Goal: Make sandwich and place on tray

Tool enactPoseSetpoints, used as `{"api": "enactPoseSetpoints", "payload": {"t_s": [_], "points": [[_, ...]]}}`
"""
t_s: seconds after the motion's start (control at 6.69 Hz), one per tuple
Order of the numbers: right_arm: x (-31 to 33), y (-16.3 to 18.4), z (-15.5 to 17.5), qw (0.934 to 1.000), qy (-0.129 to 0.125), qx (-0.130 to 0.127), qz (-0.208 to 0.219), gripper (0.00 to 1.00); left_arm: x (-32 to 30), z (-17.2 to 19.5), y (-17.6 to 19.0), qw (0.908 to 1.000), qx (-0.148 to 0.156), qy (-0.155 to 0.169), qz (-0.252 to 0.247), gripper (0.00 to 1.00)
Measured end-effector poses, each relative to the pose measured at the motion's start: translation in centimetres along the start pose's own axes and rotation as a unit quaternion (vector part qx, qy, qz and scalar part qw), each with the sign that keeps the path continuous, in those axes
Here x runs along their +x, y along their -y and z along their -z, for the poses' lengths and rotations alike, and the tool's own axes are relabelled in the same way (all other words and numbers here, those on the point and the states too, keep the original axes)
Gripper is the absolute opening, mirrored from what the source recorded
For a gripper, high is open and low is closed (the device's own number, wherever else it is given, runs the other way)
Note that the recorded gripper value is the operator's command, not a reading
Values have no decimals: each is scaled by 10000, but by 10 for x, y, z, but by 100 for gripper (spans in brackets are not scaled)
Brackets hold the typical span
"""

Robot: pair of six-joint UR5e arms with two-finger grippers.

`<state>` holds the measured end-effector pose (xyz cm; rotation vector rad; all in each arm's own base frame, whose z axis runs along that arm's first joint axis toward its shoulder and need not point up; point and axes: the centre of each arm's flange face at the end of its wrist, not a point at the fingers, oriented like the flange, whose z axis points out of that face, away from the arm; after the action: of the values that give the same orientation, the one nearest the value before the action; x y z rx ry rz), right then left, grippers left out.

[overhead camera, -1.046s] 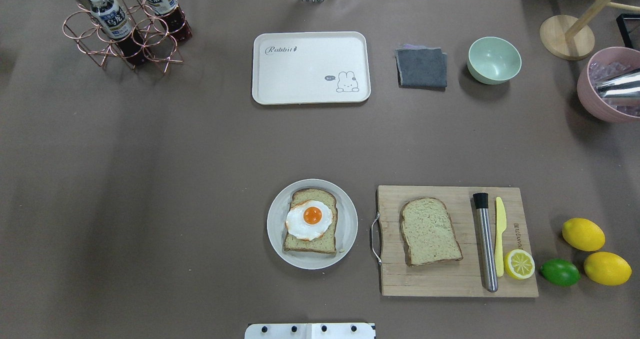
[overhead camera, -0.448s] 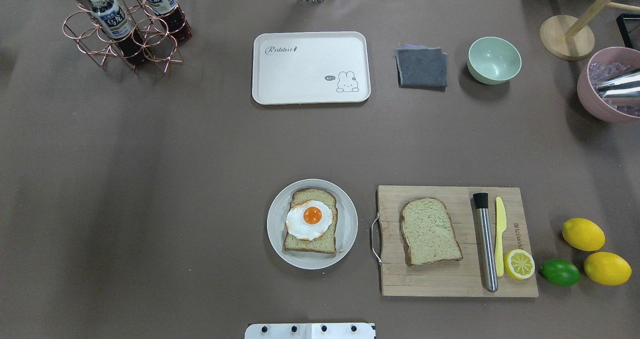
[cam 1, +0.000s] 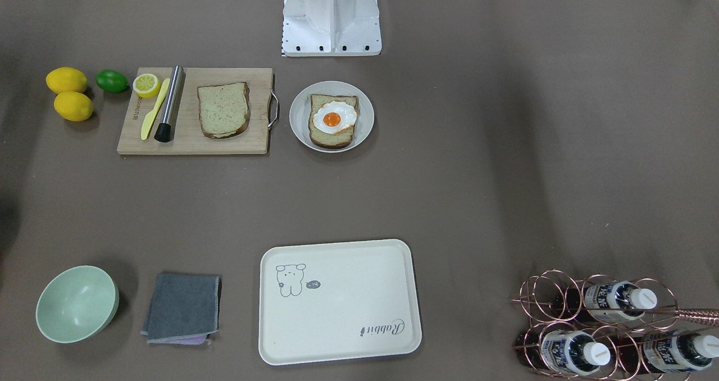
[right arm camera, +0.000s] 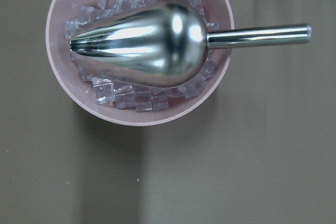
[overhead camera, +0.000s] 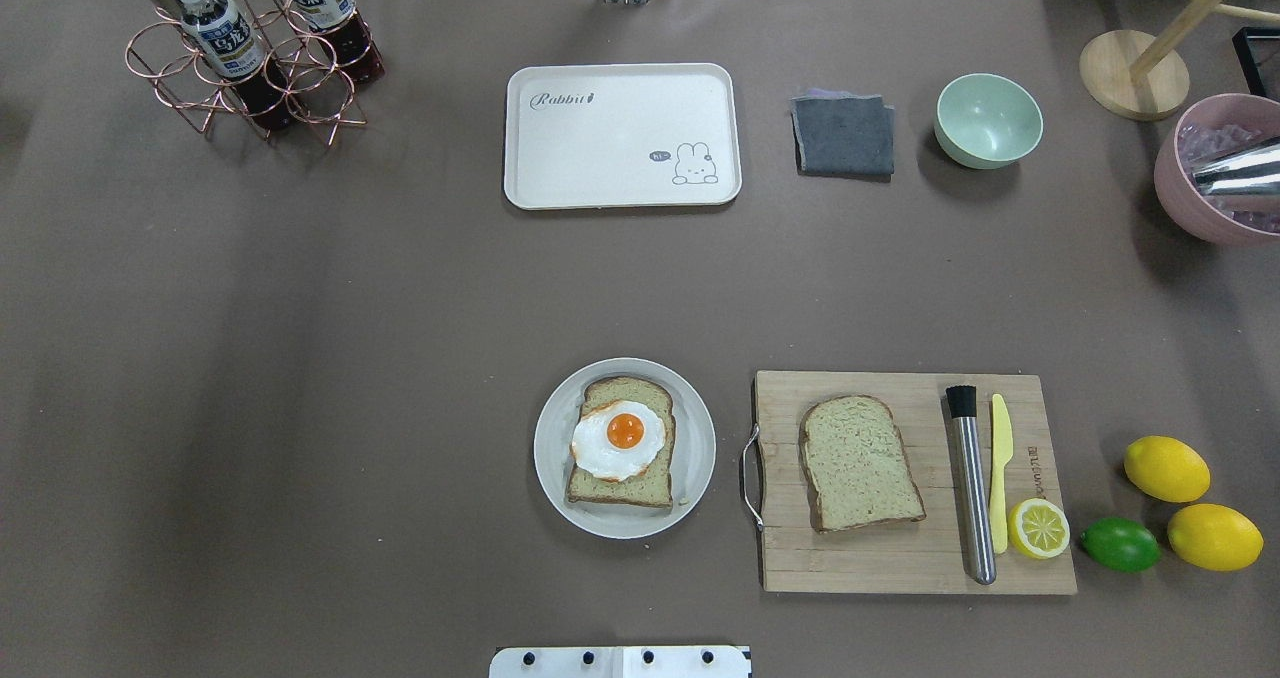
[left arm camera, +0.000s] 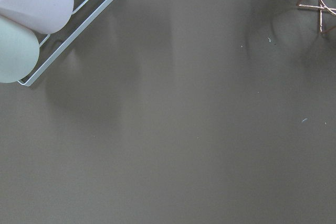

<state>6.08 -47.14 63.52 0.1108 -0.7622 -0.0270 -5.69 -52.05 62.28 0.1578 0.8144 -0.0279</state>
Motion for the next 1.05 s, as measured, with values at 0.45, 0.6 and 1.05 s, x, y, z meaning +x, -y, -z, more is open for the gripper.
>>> {"api": "enactPoseSetpoints", "payload": {"t_s": [0.45, 0.6, 1.05], "points": [[2, 1, -2, 10000, -36, -7, -8, 100, -6, -4, -5, 10000, 59, -3, -35, 98], [0, 2, -2, 10000, -21, 5, 26, 100, -7, -6, -5, 10000, 51, -6, -24, 98], [-18, 6, -3, 9997, 91, 65, 231, 100, -6, -6, -5, 10000, 45, -29, -15, 98]]}}
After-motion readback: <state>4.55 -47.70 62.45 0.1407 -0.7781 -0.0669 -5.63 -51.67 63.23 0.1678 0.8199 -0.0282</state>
